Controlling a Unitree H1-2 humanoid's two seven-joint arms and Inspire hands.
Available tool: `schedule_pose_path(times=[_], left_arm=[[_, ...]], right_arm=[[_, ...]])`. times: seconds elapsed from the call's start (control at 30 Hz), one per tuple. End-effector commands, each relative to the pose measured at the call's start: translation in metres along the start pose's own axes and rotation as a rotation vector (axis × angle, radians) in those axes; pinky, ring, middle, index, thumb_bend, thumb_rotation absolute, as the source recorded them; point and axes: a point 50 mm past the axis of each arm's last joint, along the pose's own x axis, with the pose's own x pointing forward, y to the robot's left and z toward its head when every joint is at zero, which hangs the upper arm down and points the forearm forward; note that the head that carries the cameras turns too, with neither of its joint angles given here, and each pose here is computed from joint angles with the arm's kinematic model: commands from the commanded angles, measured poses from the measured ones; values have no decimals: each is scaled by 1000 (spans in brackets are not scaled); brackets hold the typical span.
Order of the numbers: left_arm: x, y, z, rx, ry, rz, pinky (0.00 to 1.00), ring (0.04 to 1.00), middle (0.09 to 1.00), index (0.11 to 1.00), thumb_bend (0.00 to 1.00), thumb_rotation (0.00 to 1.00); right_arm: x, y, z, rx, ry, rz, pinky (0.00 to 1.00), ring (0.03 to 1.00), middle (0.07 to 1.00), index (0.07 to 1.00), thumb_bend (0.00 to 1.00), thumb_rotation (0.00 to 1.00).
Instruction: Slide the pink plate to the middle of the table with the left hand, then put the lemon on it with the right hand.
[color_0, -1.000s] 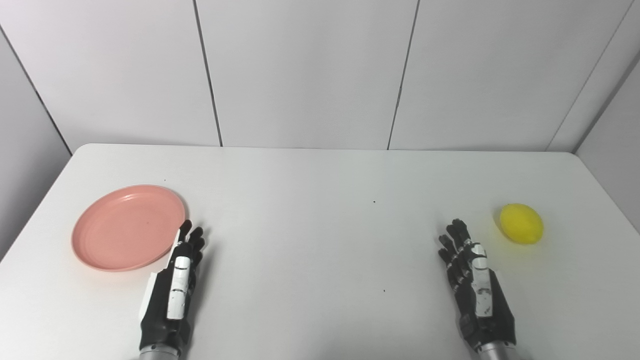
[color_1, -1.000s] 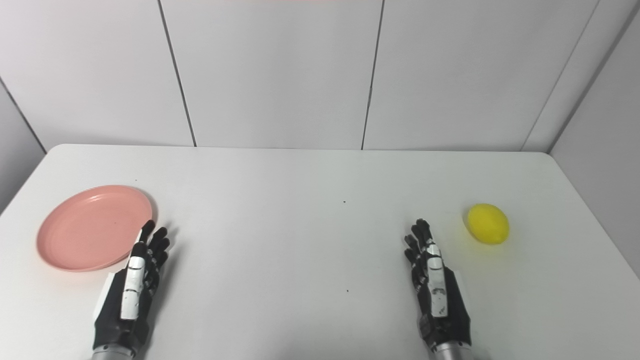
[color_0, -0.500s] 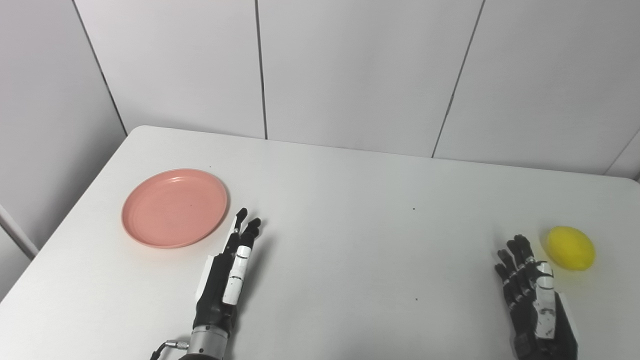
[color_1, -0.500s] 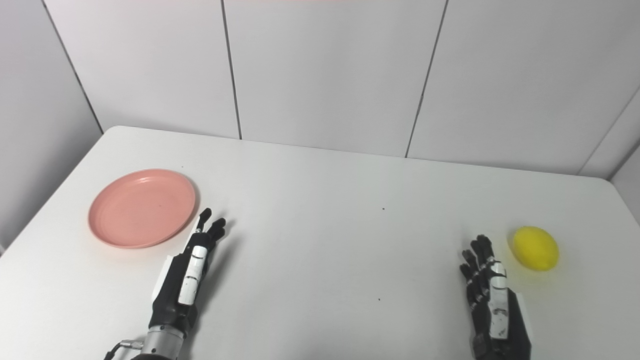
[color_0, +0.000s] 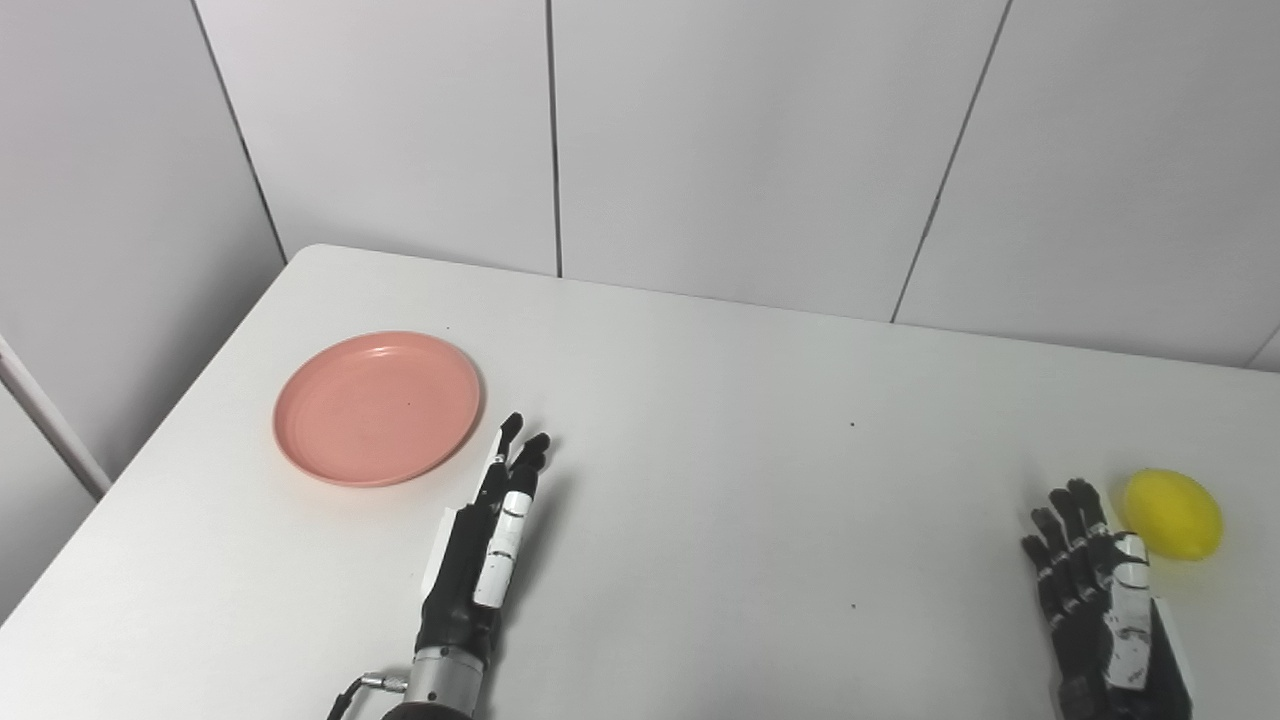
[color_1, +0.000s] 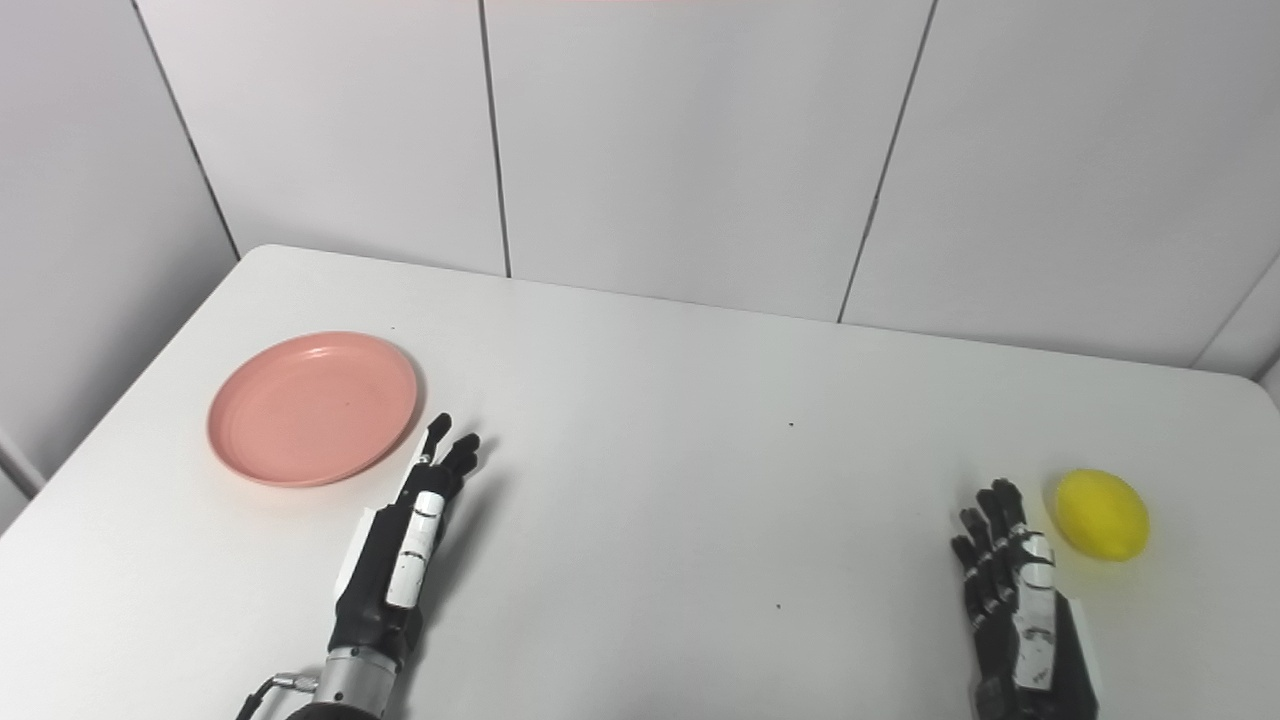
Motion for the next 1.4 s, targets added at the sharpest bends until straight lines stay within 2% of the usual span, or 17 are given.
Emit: schedule_pose_path(times=[0.0, 0.17, 0.57, 0.6, 0.83, 0.9, 1.03, 1.23, 1.37], left_arm=[[-16, -13, -14, -31, 51, 5, 966, 936, 927, 964, 569, 1000], [-17, -15, -15, -9, 55, 8, 956, 933, 927, 957, 610, 1000], [-19, -9, -15, -37, 49, 12, 952, 929, 921, 949, 594, 995], [-19, -8, -14, -44, 45, 12, 947, 923, 915, 937, 632, 984], [-19, 3, -3, -121, -11, 24, 897, 881, 872, 864, 730, 927], [-18, 7, 2, -134, -29, 24, 887, 872, 863, 852, 788, 903], [-12, 15, 14, -109, -69, 10, 861, 849, 844, 811, 830, 914], [8, 21, 28, -101, -128, -17, 815, 834, 834, 776, 902, 914], [27, 26, 38, -83, -186, -21, 797, 818, 822, 778, 891, 909]], right_arm=[[-12, -10, -17, 8, 40, -27, 1000, 995, 988, 980, 723, 986], [-12, -13, -17, -13, 44, -18, 1000, 999, 995, 992, 695, 1000], [-14, -5, -19, 0, 47, -15, 1000, 1000, 997, 986, 686, 1000], [-14, -5, -19, 3, 48, -19, 1000, 1000, 995, 980, 688, 1000], [-15, -5, -20, 6, 49, -12, 1000, 1000, 1000, 988, 676, 1000], [-16, -4, -20, 11, 49, -14, 1000, 1000, 1000, 987, 670, 1000], [-16, 0, -20, 21, 51, -9, 1000, 1000, 1000, 997, 671, 1000], [-17, 4, -21, 30, 54, 0, 1000, 1000, 1000, 1000, 663, 1000], [-18, 7, -21, 26, 52, -6, 1000, 1000, 1000, 1000, 660, 1000]])
